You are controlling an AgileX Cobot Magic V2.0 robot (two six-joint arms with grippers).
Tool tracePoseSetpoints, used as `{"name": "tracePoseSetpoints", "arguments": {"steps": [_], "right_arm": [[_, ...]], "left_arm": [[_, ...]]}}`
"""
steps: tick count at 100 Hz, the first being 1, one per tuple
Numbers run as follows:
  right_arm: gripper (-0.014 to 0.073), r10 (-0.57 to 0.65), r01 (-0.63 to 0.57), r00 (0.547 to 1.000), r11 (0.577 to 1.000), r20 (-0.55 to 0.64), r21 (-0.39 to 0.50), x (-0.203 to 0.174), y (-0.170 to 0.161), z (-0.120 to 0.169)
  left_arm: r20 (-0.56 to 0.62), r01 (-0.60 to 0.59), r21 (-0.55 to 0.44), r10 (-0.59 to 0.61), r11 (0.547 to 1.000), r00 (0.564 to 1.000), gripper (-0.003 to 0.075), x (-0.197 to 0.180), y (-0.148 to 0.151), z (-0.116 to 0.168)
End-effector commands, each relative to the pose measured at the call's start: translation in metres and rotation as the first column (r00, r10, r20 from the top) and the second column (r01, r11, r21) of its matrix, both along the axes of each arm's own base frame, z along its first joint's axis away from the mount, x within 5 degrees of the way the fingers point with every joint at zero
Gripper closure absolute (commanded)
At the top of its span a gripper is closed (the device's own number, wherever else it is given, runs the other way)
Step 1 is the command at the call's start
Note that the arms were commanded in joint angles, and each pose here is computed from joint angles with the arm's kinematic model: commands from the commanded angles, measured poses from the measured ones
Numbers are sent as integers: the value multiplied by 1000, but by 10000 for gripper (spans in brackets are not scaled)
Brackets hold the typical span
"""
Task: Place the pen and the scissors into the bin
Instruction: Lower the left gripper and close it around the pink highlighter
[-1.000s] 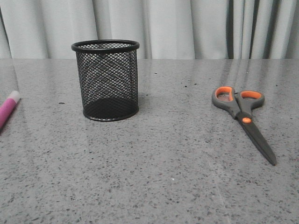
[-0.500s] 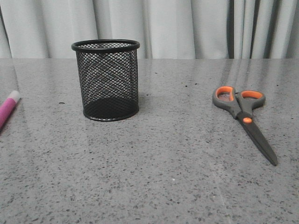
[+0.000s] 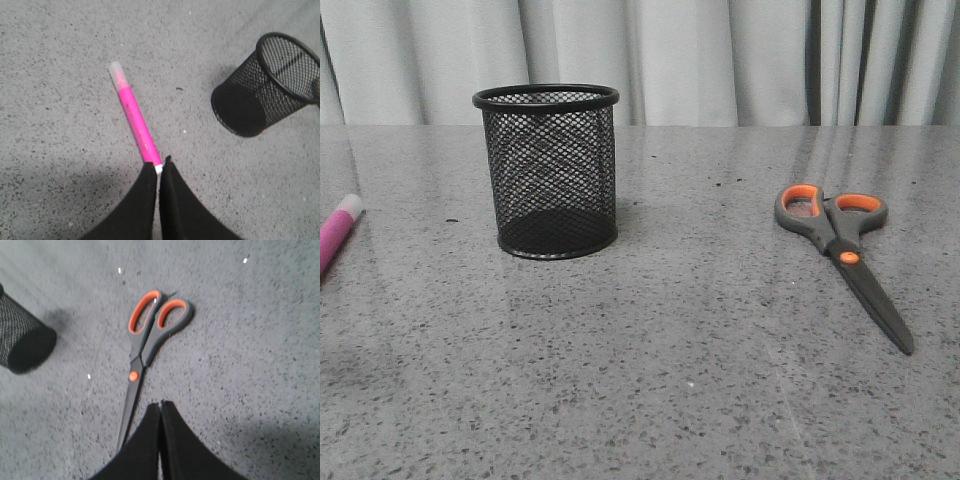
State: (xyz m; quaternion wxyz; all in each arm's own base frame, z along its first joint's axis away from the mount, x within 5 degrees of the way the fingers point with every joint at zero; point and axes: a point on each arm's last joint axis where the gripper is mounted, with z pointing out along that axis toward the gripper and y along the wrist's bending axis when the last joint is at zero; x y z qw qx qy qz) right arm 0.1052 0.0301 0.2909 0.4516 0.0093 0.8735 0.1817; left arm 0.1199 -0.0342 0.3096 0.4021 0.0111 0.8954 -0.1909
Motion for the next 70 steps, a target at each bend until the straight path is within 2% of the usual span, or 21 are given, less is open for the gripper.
{"name": "tracePoseSetpoints", "arguments": {"steps": [1,19,60,70], "right_arm": [[660,21,-21,1000,999,-3,-28,15,1,16],[660,51,-54,994,998,-100,-30,39,4,26],[659,66,-73,986,997,-150,-37,55,6,26],[622,81,-91,982,995,-173,-46,56,6,24]], "left_arm": [[31,5,-10,-5,1000,999,740,9,-1,16],[-20,37,9,-37,999,999,740,20,-3,16],[-50,55,-7,-56,998,997,739,23,-5,19],[-51,93,22,-91,995,995,732,25,-5,21]]}}
